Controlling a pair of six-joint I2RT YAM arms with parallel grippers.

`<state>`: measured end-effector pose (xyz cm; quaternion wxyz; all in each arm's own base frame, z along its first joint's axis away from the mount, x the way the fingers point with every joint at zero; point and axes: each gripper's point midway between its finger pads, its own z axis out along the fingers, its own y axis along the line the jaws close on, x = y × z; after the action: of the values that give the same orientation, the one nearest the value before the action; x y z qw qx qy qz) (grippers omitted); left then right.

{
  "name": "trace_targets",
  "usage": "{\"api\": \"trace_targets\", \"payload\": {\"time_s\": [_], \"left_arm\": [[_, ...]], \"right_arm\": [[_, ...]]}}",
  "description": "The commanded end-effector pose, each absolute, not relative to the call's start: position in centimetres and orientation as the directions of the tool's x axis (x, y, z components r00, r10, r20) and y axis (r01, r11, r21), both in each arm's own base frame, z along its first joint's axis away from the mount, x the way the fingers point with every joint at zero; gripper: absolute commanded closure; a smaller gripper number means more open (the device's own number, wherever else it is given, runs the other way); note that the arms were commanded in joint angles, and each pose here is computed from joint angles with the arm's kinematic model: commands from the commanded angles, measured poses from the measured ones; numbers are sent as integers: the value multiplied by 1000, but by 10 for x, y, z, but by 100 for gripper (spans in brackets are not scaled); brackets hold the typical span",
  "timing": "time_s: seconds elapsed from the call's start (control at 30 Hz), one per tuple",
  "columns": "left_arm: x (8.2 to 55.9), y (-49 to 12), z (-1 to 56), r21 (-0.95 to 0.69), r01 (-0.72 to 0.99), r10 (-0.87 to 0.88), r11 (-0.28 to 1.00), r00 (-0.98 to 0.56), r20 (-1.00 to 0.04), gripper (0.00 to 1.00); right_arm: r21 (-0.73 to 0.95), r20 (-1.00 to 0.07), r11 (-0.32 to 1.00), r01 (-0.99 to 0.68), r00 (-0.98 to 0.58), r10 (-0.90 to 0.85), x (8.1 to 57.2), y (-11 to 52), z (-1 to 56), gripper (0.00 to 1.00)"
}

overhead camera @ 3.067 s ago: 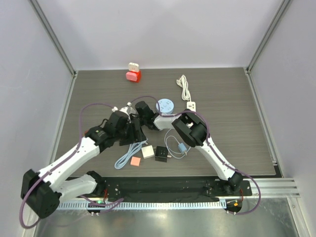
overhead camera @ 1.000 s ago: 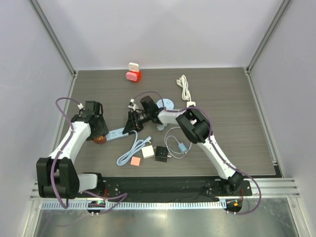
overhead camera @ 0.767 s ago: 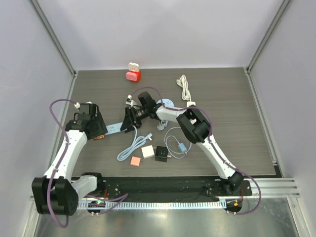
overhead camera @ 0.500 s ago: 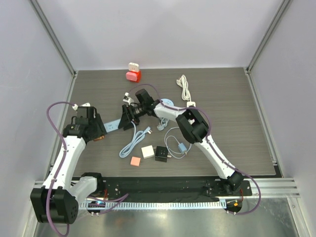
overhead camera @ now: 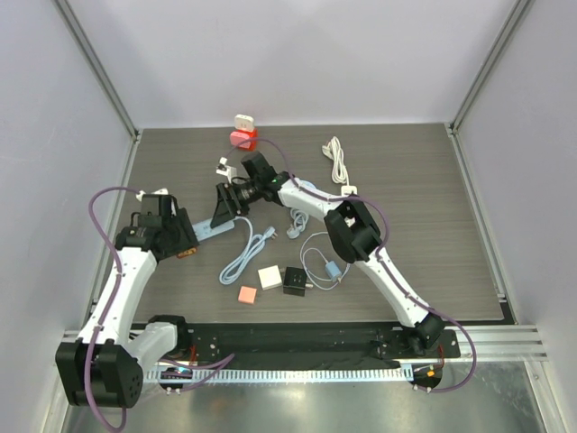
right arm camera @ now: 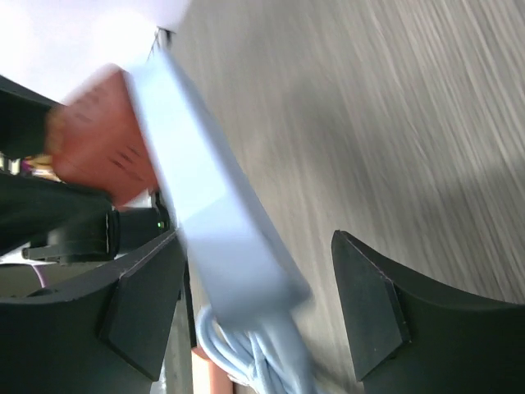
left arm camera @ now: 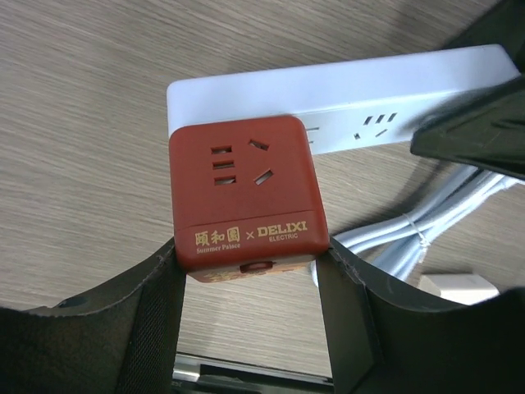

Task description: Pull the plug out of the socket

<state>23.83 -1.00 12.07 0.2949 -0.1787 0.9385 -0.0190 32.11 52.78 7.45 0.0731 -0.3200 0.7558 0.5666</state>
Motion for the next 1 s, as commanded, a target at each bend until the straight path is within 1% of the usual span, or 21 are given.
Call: {"api": "trace_targets", "payload": {"time_s": [0.0,0.13,0.23,0.43,0.47,0.53,0.57,0.63,0.9,0.97], "left_arm": [[257,-44,143,-292,-193,-333,937,-748,-573,100],[257,-47,141,-296,-185,-328,937,-756,-567,100],[257,-48,140,-300,-180,-326,937,-760,-562,100],[260,-45,139,-280,-182,-315,943,-761,-568,100],[260,-44,140,-276,-181,-312,944,-760,-569,100],[261,-43,140,-269,-179,-307,946,-760,-572,100],[261,-42,141,-263,-182,-306,947,-758,-576,100],[261,-40,143,-256,-184,-303,949,-756,-580,100],[262,-40,148,-260,-178,-302,949,-745,-595,100],[262,-43,149,-276,-175,-312,945,-738,-598,100]], "right_arm": [[722,-624,33,-691,-671,-400,308,553,113,23],[707,-647,9,-707,-651,-398,308,556,115,23],[718,-639,-10,-696,-653,-407,303,557,116,25],[759,-594,-56,-649,-655,-467,280,550,102,36],[761,-592,-62,-646,-652,-473,278,549,101,40],[766,-584,-55,-641,-657,-476,277,546,99,45],[767,-581,-53,-639,-658,-478,276,546,98,52],[775,-572,-56,-629,-662,-485,274,545,95,56],[790,-548,-44,-611,-673,-497,268,549,87,56],[783,-553,-35,-621,-669,-497,266,554,85,65]]}}
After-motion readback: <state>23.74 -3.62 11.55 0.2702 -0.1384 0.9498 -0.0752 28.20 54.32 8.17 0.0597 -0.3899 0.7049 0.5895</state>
